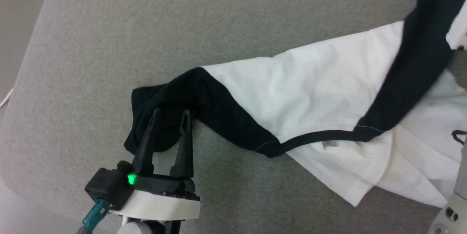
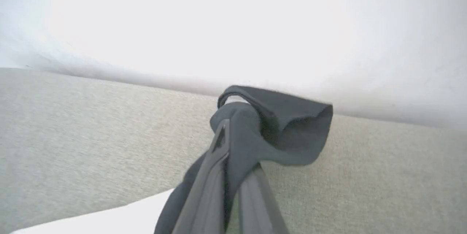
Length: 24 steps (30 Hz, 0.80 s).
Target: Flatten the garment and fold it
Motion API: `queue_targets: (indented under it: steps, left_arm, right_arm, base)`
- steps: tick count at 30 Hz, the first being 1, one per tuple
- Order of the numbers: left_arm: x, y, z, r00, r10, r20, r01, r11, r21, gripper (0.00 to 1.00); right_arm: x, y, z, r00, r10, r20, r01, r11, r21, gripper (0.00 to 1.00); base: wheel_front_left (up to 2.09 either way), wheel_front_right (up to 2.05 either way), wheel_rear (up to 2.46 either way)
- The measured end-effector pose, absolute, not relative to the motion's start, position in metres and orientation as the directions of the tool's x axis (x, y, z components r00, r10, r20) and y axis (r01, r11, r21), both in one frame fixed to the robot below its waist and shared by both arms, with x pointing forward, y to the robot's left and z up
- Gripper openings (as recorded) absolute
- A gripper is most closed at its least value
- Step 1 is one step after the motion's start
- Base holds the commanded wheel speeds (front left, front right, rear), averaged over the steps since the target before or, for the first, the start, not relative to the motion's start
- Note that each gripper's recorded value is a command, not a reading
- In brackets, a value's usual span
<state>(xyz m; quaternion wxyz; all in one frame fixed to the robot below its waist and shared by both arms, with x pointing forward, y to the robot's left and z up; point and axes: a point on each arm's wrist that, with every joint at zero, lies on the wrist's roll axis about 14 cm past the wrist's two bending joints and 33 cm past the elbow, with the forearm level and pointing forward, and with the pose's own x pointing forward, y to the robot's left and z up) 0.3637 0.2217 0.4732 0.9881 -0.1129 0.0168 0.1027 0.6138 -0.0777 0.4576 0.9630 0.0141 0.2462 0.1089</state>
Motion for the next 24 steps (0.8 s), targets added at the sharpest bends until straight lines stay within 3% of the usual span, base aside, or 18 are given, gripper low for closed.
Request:
queue_targets:
  steps: [4, 8, 12, 15, 17, 20, 24]
  left_arm:
    - [0.357, 0.218, 0.484, 0.982, 0.187, -0.027, -0.188, 0.955, -0.231, 1.0]
    - [0.343, 0.219, 0.492, 0.981, 0.194, -0.015, -0.191, 0.953, -0.236, 1.0]
    - [0.329, 0.218, 0.502, 0.981, 0.192, 0.002, -0.186, 0.953, -0.24, 1.0]
    - [0.323, 0.213, 0.51, 0.983, 0.18, 0.02, -0.169, 0.953, -0.253, 1.0]
    - [0.323, 0.207, 0.513, 0.986, 0.162, 0.026, -0.149, 0.953, -0.263, 1.0]
    - [0.324, 0.197, 0.516, 0.991, 0.127, 0.035, -0.113, 0.954, -0.277, 1.0]
    - [0.328, 0.186, 0.52, 0.996, 0.08, 0.042, -0.065, 0.957, -0.281, 1.0]
  right_arm:
    - [0.603, -0.079, 0.52, 0.903, 0.269, -0.334, -0.244, 0.963, 0.116, 0.0]
    - [0.568, -0.111, 0.56, 0.935, 0.253, -0.247, -0.216, 0.962, 0.165, 0.0]
    - [0.511, -0.173, 0.576, 0.962, 0.138, -0.234, -0.084, 0.97, 0.227, 0.0]
    - [0.459, -0.241, 0.583, 0.969, -0.043, -0.242, 0.099, 0.97, 0.223, 0.0]
    - [0.421, -0.291, 0.576, 0.945, -0.166, -0.283, 0.237, 0.942, 0.238, 0.0]
    - [0.356, -0.347, 0.544, 0.849, -0.322, -0.418, 0.423, 0.889, 0.175, 0.02]
    - [0.295, -0.381, 0.504, 0.735, -0.421, -0.531, 0.539, 0.839, 0.081, 0.04]
  base:
    - [0.0, 0.0, 0.0]
    - [0.0, 0.0, 0.0]
    - [0.0, 0.0, 0.0]
    - [0.0, 0.0, 0.0]
    - [0.0, 0.0, 0.0]
    - [0.0, 0.0, 0.0]
    - [0.0, 0.0, 0.0]
